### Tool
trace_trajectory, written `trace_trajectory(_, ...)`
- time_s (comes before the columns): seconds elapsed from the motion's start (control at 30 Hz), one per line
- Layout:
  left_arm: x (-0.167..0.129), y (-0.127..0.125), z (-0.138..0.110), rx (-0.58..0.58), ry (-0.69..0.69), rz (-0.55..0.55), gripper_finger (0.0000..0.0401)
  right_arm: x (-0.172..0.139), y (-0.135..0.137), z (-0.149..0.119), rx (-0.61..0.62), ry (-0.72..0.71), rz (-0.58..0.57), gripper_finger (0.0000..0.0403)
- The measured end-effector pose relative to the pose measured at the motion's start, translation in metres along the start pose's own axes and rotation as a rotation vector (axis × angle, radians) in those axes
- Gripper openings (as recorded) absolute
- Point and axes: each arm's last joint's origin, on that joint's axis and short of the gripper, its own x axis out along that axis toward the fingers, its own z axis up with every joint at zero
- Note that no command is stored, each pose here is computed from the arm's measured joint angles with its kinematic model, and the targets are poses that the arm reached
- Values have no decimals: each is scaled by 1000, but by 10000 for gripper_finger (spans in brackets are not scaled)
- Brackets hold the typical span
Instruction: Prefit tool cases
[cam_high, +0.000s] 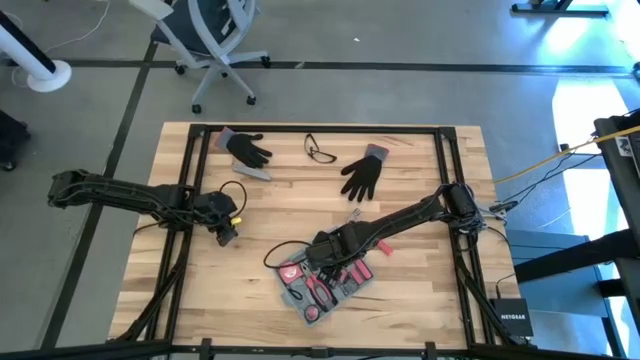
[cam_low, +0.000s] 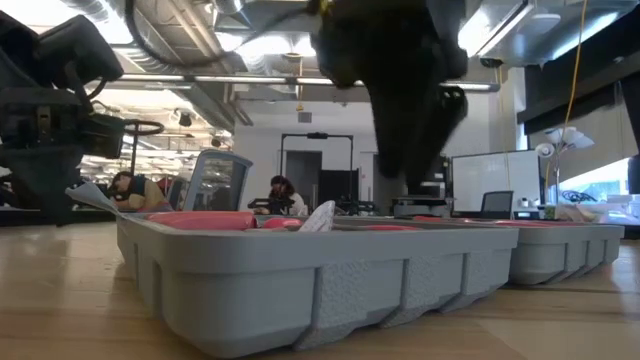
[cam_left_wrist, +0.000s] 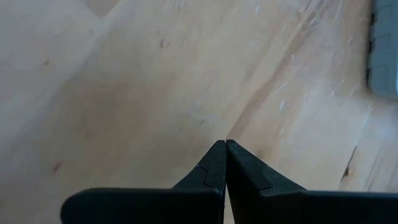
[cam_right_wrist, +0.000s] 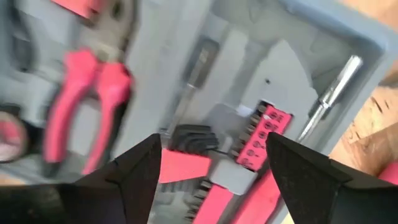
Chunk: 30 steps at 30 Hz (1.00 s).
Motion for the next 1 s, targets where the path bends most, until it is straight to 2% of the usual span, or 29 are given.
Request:
trace_trajectory(0.3,0,0,0,-5,11,-7,0,5,8,-2,39,24,51,280)
trace_trajectory(0.47,0,0,-1,-4,18,-13,0,6,5,-3,38,45,21,280)
trace_trajectory(0.73,0,1,-3,-10,56,-21,0,27,-5,-13,17,97,-10,280)
trace_trajectory(1.0,0,0,-4,-33,85,-49,0,30,-5,-12,-32,58,-23,280)
